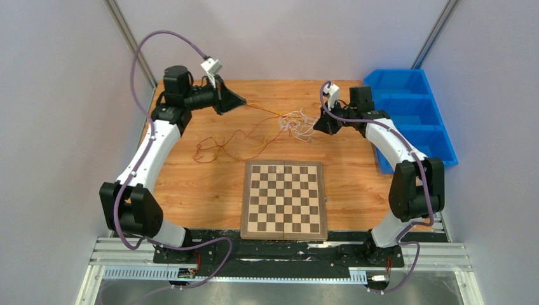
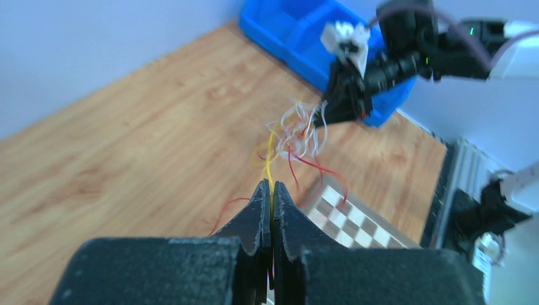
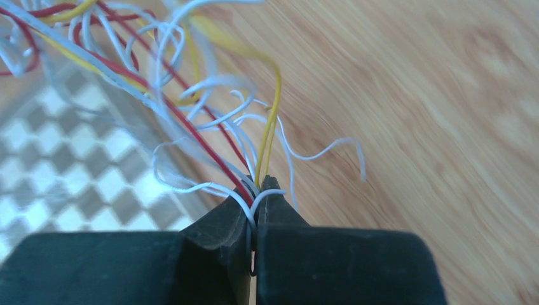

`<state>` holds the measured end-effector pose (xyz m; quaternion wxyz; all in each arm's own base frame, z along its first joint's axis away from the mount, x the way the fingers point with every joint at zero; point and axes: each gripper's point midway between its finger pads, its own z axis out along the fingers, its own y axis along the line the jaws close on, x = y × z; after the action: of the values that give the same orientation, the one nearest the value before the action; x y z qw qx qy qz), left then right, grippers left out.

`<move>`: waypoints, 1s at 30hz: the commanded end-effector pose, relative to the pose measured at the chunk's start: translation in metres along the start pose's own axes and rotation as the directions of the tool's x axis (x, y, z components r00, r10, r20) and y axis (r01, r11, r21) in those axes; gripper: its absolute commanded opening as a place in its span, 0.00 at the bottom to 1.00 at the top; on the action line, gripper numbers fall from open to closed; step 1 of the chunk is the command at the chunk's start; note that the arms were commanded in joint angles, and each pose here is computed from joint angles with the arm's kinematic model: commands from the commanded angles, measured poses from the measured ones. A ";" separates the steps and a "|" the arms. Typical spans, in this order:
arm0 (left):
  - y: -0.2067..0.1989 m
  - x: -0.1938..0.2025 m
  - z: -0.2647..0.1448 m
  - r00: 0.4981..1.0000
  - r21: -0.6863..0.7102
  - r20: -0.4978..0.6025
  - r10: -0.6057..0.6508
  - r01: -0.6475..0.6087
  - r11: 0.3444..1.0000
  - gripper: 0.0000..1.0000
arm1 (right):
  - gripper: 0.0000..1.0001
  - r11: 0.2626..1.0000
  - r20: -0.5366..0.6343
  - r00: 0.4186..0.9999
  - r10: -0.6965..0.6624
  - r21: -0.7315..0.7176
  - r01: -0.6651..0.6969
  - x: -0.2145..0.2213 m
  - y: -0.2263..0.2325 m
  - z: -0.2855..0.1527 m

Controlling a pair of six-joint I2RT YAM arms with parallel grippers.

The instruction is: Untangle the cables

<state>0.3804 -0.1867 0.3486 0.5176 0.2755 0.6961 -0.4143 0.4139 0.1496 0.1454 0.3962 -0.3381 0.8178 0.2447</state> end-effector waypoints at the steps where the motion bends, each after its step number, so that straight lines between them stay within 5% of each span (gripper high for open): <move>1: -0.006 -0.092 -0.046 0.969 -0.133 0.199 0.144 -0.119 0.984 0.00 | 0.00 0.973 -0.140 0.990 0.016 0.231 0.017 0.052 -0.071 -0.015; 6: 0.019 -0.166 -0.114 0.901 -0.387 0.337 0.274 -0.133 0.912 0.00 | 0.00 0.963 -0.217 0.976 0.029 0.267 0.030 0.084 -0.092 -0.015; 9: 0.021 -0.189 -0.137 0.876 -0.452 0.330 0.352 -0.181 0.874 0.00 | 0.00 0.969 -0.180 0.982 0.057 0.248 -0.011 0.084 -0.096 -0.020; 15: 0.045 -0.120 -0.122 0.954 -0.383 0.197 0.227 -0.138 0.913 0.00 | 0.00 0.999 0.050 0.998 0.025 0.029 -0.027 0.002 -0.049 -0.024; 18: 0.065 -0.108 -0.134 0.953 -0.491 0.198 0.231 -0.108 0.865 0.00 | 0.00 0.999 0.077 0.996 -0.040 0.003 0.040 -0.023 -0.028 -0.021; 23: 0.079 -0.146 -0.176 0.911 -0.638 0.247 0.332 -0.105 0.763 0.00 | 0.00 0.979 -0.127 0.986 -0.109 0.160 0.129 0.034 -0.063 -0.010; 26: 0.075 -0.178 -0.206 0.874 -0.708 0.276 0.399 -0.095 0.699 0.00 | 0.00 0.960 -0.297 0.952 -0.079 0.233 0.153 0.094 -0.096 -0.010; 30: 0.046 -0.236 -0.248 0.802 -0.762 0.334 0.495 -0.079 0.643 0.00 | 0.00 0.949 -0.366 0.930 0.024 0.301 0.094 0.132 -0.131 -0.015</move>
<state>0.4056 0.0432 0.4906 0.7314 0.0487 0.6671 -0.1333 0.4409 0.0644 0.0690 0.3411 -0.3476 0.8666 0.1087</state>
